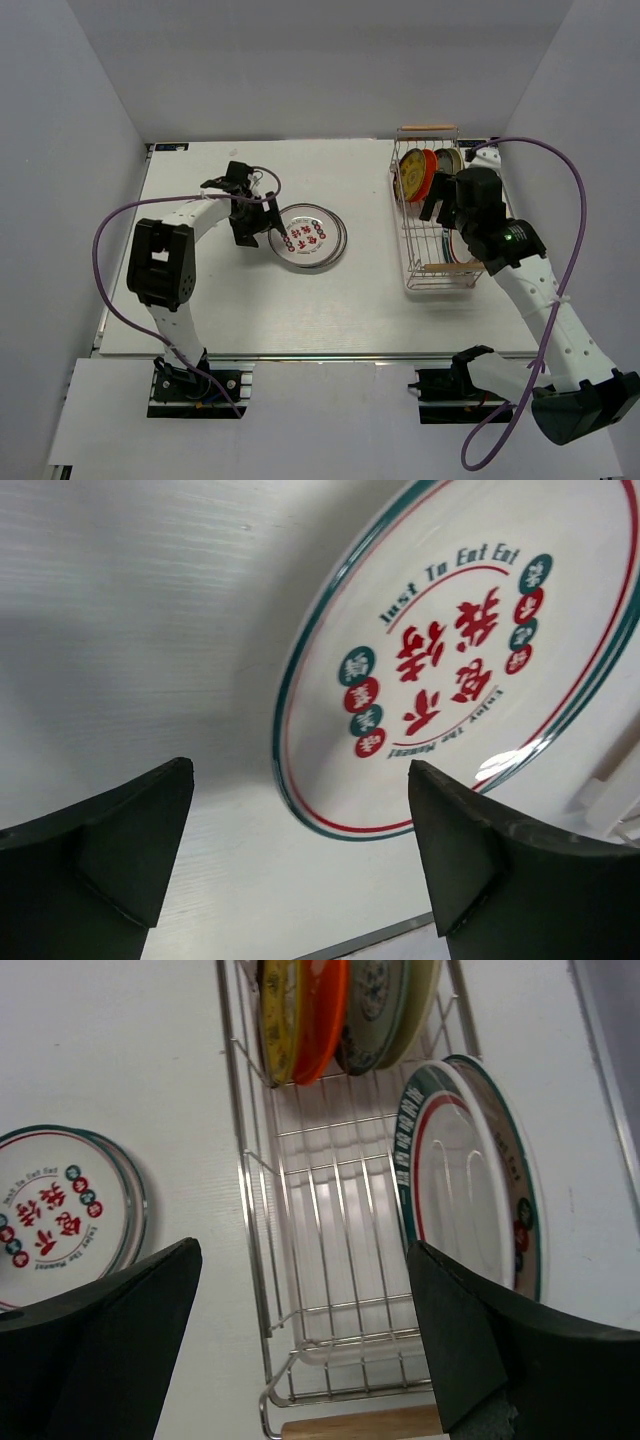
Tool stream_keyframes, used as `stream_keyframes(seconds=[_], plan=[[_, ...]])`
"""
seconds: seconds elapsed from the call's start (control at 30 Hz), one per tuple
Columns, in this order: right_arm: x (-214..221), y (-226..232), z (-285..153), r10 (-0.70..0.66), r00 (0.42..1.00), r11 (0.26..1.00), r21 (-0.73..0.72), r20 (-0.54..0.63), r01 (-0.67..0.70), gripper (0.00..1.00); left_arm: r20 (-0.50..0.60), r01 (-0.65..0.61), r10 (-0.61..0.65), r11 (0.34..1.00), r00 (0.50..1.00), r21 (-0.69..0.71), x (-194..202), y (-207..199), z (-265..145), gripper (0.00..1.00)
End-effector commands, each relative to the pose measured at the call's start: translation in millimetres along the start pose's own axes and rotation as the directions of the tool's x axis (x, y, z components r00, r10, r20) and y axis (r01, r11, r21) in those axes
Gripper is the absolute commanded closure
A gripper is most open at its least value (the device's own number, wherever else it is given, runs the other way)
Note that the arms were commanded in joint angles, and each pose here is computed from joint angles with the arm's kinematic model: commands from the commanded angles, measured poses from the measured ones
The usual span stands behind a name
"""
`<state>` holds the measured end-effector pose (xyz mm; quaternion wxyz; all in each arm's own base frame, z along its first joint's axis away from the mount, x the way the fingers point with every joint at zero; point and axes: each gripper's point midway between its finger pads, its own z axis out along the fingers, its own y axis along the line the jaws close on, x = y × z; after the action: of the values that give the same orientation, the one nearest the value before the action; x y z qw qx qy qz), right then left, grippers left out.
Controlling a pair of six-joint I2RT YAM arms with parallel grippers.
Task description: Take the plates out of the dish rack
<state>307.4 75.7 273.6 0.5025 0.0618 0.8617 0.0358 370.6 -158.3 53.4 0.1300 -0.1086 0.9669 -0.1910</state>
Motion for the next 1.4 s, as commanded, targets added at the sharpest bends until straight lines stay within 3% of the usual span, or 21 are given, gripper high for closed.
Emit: stream_keyframes(seconds=[0.0,0.17,0.53,0.67,0.8,0.9,1.13,1.37], plan=[[-15,-23,-8,-0.011,0.999,0.992,0.129,0.031,0.007,0.11,0.093,-0.021,0.024,0.999,0.995,-0.033,-19,-6,-30,0.02],[-13,-41,-13,-0.041,0.999,0.973,0.227,0.007,0.038,0.11,0.113,-0.028,0.031,0.999,0.993,-0.022,-22,-11,-40,0.02],[-5,-52,-10,-0.107,0.992,0.952,0.283,-0.063,0.121,0.11,0.180,-0.079,0.065,0.994,0.982,0.075,-25,-34,-72,0.02],[-2,-53,-4,-0.128,0.987,0.944,0.295,-0.094,0.150,0.11,0.276,-0.102,0.070,0.990,0.959,0.103,-25,-43,-110,0.02],[4,-53,9,-0.135,0.982,0.933,0.315,-0.132,0.171,0.11,0.435,-0.122,0.049,0.982,0.899,0.143,-23,-50,-164,0.02],[7,-55,15,-0.138,0.979,0.924,0.337,-0.151,0.182,0.11,0.478,-0.127,0.043,0.981,0.877,0.145,-17,-48,-180,0.02],[13,-64,19,-0.129,0.973,0.901,0.388,-0.193,0.197,0.16,0.508,-0.109,0.038,0.988,0.860,0.110,-16,-40,-189,0.02],[15,-71,19,-0.125,0.972,0.891,0.409,-0.197,0.197,0.18,0.481,-0.118,0.045,0.986,0.876,0.122,-17,-42,-179,0.02]])
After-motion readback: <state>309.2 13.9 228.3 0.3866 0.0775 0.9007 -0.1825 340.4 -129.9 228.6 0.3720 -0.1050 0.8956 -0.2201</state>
